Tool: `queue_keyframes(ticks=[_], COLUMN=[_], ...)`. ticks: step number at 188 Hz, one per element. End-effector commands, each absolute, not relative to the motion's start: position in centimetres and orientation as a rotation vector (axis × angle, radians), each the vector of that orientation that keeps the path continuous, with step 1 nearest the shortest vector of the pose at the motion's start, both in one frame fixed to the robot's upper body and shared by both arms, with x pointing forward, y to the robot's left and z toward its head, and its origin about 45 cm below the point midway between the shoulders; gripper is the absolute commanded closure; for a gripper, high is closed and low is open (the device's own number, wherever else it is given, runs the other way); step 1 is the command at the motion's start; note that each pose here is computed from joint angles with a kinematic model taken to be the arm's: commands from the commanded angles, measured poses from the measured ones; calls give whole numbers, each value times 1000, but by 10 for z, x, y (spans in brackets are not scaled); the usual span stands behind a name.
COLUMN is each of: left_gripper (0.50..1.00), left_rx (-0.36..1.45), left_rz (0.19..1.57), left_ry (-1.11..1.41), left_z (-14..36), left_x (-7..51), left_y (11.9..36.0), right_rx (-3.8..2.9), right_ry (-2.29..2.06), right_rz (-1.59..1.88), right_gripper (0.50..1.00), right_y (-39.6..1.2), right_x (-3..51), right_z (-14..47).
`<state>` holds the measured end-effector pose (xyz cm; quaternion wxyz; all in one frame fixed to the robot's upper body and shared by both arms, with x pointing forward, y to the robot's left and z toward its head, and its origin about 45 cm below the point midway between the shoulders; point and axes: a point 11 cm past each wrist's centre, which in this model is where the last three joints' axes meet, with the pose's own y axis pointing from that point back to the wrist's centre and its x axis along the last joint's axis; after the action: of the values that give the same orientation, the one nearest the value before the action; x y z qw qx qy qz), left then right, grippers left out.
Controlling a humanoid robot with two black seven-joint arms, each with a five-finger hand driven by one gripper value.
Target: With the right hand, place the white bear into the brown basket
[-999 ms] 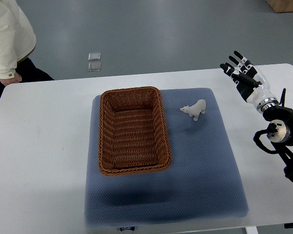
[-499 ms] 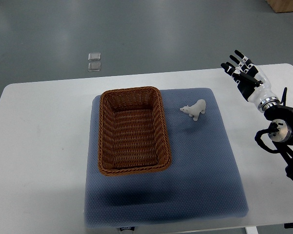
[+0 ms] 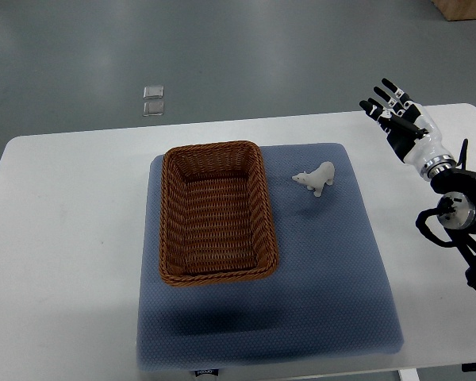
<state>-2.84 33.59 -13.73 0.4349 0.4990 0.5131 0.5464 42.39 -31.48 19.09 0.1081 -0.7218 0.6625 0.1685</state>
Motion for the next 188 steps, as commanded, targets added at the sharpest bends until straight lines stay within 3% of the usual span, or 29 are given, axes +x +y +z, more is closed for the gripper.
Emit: queue_keyframes(ticks=[1,51,113,188], left_gripper=[500,500,500,500], left_rx=[1243,1243,1241,1243], left_rz=[1361,1361,1359,1361], left_ry=[1277,1277,1278,1277], left_z=[-137,-137,-137,-137], left_x=[-28,-28,-28,-28], left_y=[336,336,336,336], right_rx=[-2162,-2472,-2972,-3201], right_ry=[1931,1892,1627,1336], right_rz=[469,118,-702,-1416], right_gripper=[574,574,574,574], right_y=[-312,-292,-265,-260], right_x=[425,422,406,404], right_z=[195,204,203,196])
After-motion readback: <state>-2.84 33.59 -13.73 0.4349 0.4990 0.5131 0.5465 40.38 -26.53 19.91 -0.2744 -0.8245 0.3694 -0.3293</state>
